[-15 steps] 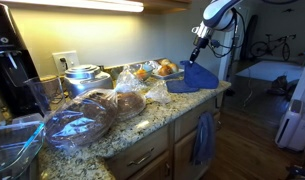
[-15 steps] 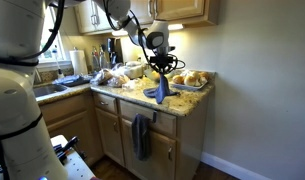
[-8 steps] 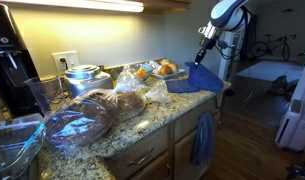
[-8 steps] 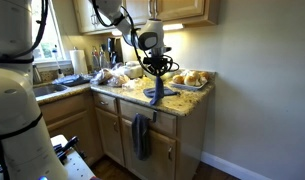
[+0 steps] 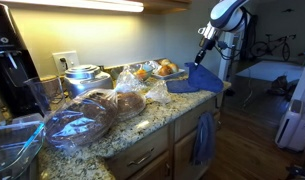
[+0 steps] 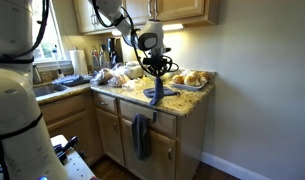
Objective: Hang one blue cloth on the drawer
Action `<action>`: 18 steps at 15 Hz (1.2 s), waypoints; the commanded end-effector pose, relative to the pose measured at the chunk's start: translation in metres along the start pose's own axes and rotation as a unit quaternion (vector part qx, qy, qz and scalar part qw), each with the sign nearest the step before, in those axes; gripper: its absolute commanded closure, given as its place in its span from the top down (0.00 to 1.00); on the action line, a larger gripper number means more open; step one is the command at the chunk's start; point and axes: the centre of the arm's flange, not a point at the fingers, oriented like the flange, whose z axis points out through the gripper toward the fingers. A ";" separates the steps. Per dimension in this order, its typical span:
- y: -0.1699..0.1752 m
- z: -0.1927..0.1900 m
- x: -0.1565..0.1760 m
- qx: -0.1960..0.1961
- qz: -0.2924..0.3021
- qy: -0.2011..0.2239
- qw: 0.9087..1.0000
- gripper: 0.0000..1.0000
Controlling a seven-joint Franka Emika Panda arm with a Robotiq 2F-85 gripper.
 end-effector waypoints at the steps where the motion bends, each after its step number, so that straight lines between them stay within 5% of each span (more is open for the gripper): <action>1: -0.021 -0.022 -0.018 0.015 0.007 0.011 1.000 0.07; 10: -0.070 -0.081 -0.071 0.017 0.032 0.050 0.998 0.07; 18: -0.081 -0.063 -0.127 0.001 0.056 0.068 0.996 0.07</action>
